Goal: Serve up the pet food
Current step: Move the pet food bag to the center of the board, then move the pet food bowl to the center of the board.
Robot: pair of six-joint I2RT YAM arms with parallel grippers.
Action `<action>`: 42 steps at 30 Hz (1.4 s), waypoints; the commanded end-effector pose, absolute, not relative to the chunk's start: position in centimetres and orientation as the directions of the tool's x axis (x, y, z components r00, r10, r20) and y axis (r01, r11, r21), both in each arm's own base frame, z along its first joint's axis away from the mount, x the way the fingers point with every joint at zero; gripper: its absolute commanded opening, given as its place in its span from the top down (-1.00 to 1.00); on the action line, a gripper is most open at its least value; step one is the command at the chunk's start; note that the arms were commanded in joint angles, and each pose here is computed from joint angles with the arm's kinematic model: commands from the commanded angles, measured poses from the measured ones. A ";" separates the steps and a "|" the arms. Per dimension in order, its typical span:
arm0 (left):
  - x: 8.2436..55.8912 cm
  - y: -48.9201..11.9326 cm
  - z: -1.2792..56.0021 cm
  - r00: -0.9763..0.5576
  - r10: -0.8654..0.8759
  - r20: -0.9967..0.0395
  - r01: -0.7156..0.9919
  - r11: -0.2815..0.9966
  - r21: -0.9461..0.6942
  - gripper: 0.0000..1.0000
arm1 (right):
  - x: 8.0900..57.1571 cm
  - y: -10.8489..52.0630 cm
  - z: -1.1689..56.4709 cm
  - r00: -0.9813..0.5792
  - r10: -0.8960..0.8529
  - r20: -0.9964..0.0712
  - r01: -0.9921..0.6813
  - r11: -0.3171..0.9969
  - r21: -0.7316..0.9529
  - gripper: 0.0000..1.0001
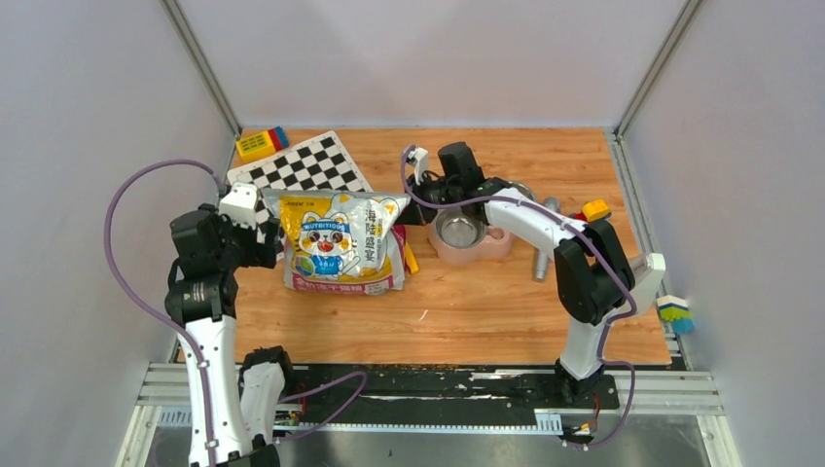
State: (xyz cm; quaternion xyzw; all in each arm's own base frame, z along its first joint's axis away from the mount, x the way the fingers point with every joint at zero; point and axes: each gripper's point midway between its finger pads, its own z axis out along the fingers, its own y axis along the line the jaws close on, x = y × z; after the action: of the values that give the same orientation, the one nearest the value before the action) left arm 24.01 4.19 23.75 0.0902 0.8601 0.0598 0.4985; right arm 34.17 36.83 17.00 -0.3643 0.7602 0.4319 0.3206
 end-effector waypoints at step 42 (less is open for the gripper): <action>25.4 -2.7 37.5 -0.102 0.148 -0.984 0.367 0.925 0.101 -1.00 | 41.0 25.1 16.5 -0.431 -0.360 -0.827 -0.715 0.696 0.070 -0.31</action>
State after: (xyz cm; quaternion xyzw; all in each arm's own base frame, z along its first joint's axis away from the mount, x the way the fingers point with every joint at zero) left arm 25.89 -2.38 36.48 0.1881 0.7525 -0.0751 0.6266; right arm 37.50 26.62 17.19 -0.3419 0.8047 0.2883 0.3905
